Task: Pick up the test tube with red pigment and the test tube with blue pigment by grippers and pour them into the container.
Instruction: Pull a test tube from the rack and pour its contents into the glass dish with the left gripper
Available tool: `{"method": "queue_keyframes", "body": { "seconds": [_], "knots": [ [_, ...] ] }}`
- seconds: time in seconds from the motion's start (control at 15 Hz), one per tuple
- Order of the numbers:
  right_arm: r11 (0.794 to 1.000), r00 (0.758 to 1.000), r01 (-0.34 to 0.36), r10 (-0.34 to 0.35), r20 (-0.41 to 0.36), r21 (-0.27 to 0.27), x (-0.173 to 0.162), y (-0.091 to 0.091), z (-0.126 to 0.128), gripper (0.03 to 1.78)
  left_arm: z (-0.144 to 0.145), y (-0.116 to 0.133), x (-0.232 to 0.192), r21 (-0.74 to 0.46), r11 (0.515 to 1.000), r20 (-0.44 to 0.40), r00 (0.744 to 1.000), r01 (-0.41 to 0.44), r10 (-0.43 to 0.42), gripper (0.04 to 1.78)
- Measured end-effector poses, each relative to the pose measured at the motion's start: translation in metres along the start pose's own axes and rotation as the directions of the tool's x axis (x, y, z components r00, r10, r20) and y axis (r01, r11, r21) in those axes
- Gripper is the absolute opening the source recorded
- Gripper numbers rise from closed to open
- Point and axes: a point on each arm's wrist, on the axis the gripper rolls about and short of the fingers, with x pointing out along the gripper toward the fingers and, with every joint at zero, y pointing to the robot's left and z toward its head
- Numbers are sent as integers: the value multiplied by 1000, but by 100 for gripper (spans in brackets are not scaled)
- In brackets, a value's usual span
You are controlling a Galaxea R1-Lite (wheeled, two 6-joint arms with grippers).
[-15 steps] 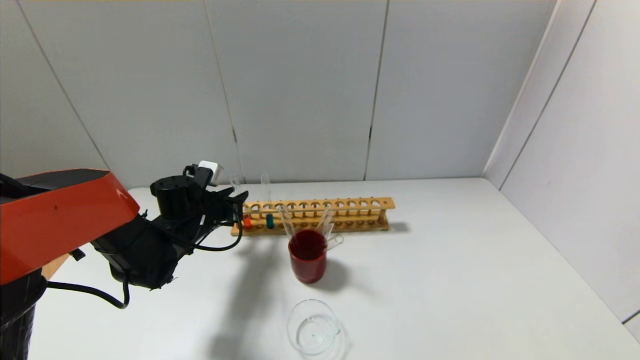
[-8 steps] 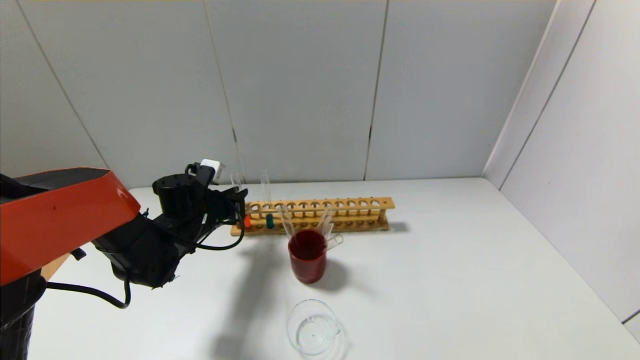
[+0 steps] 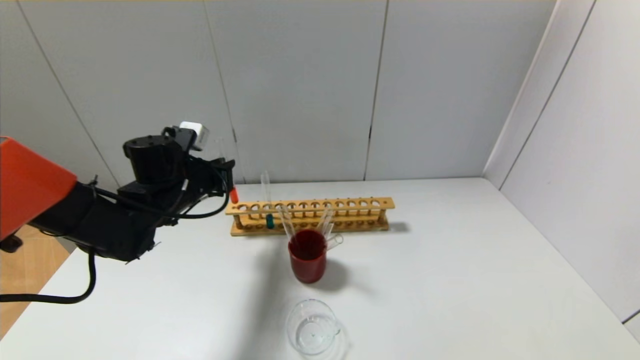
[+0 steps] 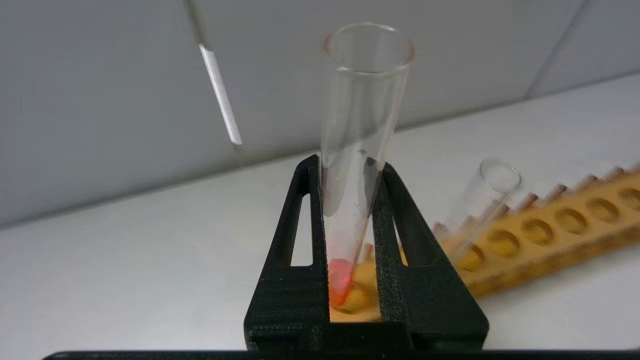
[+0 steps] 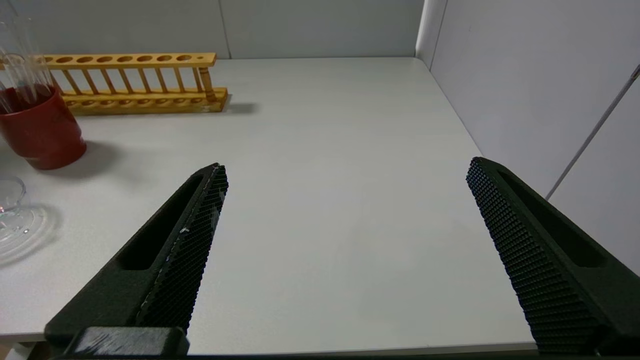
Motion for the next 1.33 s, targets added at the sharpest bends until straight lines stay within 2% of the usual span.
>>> {"method": "queue_keyframes", "body": {
  "seconds": [0.4,0.67,0.87,1.33],
  "knots": [
    [1000,1000,0,0,0,0,0,0,0,174,94,-7,-69,10,1000,68,998,12,-13,31],
    [1000,1000,0,0,0,0,0,0,0,174,125,-16,-130,30,999,31,999,43,-43,31],
    [1000,1000,0,0,0,0,0,0,0,174,114,-19,-172,71,996,-46,997,58,-55,31],
    [1000,1000,0,0,0,0,0,0,0,174,49,-20,-234,234,965,-211,975,116,-66,31]
  ]
}}
